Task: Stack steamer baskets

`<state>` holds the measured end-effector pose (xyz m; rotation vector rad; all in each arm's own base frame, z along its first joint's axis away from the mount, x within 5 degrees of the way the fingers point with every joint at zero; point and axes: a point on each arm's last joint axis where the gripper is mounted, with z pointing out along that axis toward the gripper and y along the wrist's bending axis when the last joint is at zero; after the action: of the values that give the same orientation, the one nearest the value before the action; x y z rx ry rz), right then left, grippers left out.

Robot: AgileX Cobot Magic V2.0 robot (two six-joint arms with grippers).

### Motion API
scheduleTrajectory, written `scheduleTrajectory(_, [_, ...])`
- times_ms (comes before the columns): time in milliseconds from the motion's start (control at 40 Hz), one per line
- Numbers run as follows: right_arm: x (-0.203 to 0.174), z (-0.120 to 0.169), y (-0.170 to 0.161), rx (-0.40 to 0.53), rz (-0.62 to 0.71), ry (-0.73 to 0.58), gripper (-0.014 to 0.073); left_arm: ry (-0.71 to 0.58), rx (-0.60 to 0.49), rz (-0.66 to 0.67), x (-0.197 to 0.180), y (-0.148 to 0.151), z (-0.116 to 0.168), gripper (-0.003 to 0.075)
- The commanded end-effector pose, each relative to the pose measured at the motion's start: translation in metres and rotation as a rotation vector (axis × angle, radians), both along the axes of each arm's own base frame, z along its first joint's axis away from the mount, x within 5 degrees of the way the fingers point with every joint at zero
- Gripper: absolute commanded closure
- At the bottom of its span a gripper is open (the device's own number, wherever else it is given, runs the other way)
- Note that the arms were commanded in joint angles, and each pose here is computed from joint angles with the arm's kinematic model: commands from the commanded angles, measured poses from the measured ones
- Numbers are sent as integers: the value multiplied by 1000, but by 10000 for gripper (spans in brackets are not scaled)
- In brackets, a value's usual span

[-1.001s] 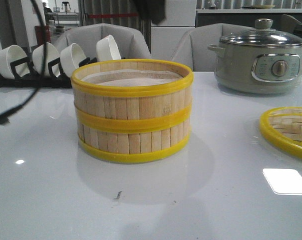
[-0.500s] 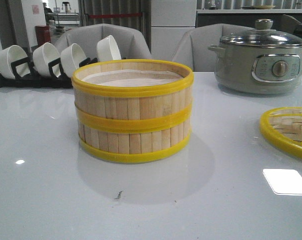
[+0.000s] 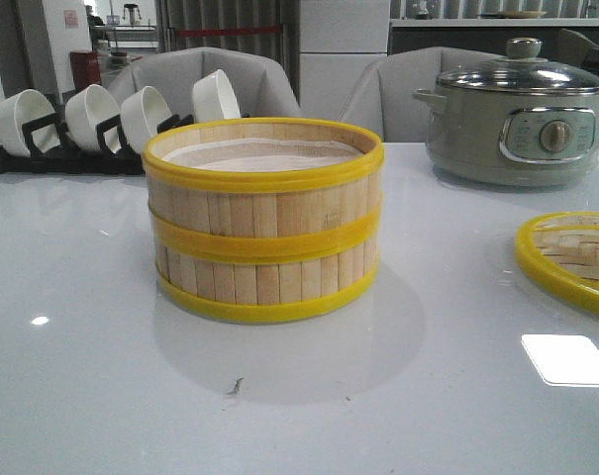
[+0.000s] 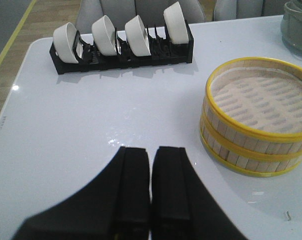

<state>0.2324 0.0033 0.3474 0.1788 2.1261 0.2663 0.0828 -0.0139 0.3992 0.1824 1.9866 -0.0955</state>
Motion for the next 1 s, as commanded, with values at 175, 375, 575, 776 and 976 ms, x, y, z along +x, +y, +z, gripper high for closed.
scheduleTrajectory(175, [0,20,-1,5,-15,-107,351,-81,-36,-11,-1,-1,-19,616])
scheduleTrajectory(375, [-1,18,0,7,-7,-84,535,-44,-26,-10,2,-2,-30,616])
scheduleTrajectory(575, [1,16,0,-8,2,-68,536,-46,-27,-10,2,-2,-30,616])
scheduleTrajectory(776, [4,-3,3,-46,77,81,526,-46,-27,-10,2,-2,-30,616])
scheduleTrajectory(976, [7,-9,3,-78,110,121,312,-46,-27,-10,2,-2,-30,616])
